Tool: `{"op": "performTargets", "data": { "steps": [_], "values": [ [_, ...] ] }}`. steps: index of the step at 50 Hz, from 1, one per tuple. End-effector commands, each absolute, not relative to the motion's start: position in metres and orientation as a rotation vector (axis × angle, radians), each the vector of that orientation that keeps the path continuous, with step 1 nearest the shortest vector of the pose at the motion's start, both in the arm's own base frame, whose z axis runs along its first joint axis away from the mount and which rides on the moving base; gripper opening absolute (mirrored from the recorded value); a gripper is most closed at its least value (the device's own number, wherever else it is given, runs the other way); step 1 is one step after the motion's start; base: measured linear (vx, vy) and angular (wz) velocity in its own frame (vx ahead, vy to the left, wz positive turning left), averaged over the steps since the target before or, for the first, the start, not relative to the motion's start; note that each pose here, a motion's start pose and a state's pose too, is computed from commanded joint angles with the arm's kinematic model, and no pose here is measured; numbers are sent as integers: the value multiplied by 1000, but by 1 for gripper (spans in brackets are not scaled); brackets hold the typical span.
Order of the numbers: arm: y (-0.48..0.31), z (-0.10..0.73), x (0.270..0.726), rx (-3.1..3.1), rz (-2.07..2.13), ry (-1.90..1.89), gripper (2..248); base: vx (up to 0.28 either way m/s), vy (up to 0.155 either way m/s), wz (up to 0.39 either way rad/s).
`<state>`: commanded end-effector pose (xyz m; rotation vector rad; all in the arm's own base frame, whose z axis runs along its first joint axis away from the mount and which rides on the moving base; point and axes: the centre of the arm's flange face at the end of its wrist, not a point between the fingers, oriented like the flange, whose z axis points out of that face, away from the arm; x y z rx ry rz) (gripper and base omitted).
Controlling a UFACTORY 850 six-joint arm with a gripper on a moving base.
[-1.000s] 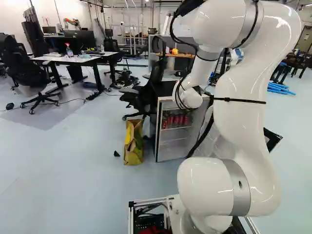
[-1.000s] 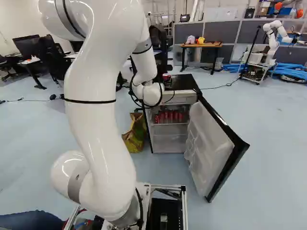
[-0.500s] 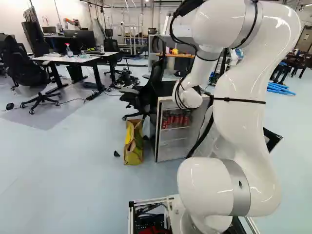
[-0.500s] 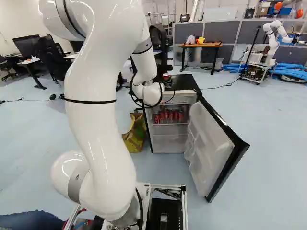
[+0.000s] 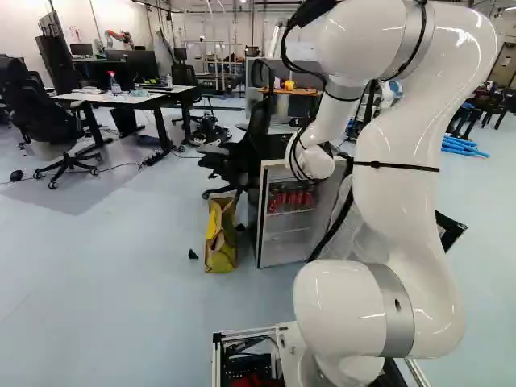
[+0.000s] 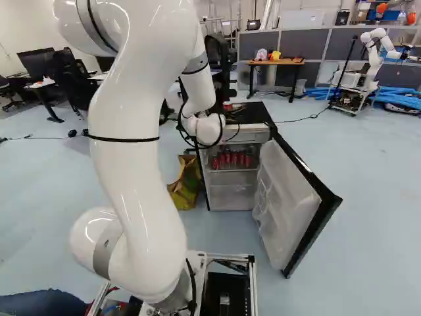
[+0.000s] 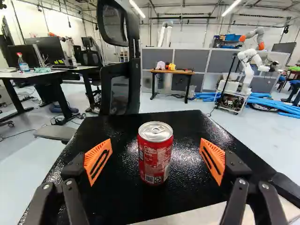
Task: Grab a drink from the fridge
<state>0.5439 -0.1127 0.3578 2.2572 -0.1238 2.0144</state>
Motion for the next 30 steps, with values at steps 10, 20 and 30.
{"op": "performTargets", "data": {
  "steps": [10,20,30],
  "values": [
    [-112,358,540,2260,2012,-124,247,0,0,0],
    [-108,361,523,2272,2001,-124,247,0,0,0],
    [-102,363,503,2286,1990,-123,247,0,0,0]
  ]
}}
